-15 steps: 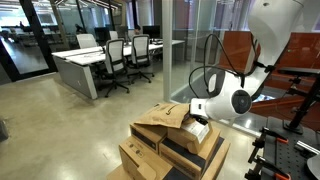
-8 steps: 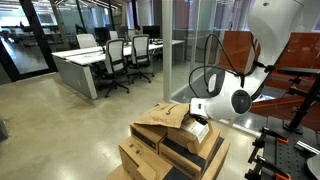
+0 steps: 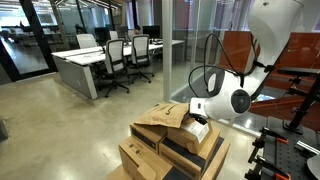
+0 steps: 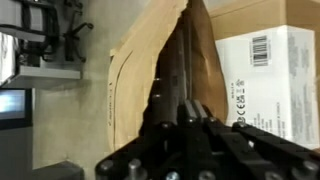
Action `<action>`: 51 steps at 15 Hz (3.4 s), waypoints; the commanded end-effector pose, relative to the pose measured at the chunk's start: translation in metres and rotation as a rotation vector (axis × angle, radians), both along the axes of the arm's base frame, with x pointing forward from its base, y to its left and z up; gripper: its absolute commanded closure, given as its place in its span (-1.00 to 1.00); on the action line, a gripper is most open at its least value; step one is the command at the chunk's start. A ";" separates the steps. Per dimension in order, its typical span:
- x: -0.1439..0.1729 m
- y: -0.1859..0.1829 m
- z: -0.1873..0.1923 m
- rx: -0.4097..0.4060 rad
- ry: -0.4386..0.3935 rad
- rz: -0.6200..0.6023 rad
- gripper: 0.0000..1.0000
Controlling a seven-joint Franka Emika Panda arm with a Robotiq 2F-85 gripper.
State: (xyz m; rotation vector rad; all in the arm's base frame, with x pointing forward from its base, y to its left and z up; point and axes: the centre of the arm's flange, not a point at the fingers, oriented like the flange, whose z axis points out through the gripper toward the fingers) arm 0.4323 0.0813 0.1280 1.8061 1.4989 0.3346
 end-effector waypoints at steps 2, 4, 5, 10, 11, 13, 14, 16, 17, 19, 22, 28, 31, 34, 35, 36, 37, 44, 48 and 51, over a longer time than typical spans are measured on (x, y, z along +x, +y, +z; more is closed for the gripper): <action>0.002 -0.001 -0.004 0.019 0.001 -0.014 0.99; 0.002 -0.001 -0.004 0.020 0.001 -0.016 0.99; 0.002 -0.001 -0.004 0.020 0.000 -0.018 0.99; 0.002 0.000 -0.002 0.025 -0.004 -0.019 0.99; 0.001 0.000 -0.002 0.028 -0.006 -0.018 0.99; 0.000 0.000 -0.001 0.033 -0.010 -0.019 0.99; 0.000 0.000 0.000 0.035 -0.012 -0.020 0.99; -0.001 0.000 0.001 0.037 -0.015 -0.019 0.99; -0.002 0.000 0.001 0.038 -0.018 -0.019 0.99; -0.003 0.000 0.002 0.042 -0.022 -0.019 0.99; -0.005 0.002 0.003 0.045 -0.028 -0.016 0.99; -0.009 0.004 0.006 0.048 -0.038 -0.007 0.99; -0.010 0.005 0.008 0.052 -0.043 -0.004 0.99; -0.013 0.005 0.009 0.054 -0.046 -0.002 0.99; -0.014 0.004 0.009 0.055 -0.047 -0.002 0.99; -0.015 0.004 0.010 0.057 -0.049 -0.002 0.99; -0.015 0.004 0.010 0.058 -0.051 0.000 0.99; -0.026 0.001 0.016 0.062 -0.063 0.011 0.99; -0.034 -0.002 0.019 0.065 -0.070 0.015 0.99; -0.058 -0.012 0.028 0.067 -0.074 0.013 0.99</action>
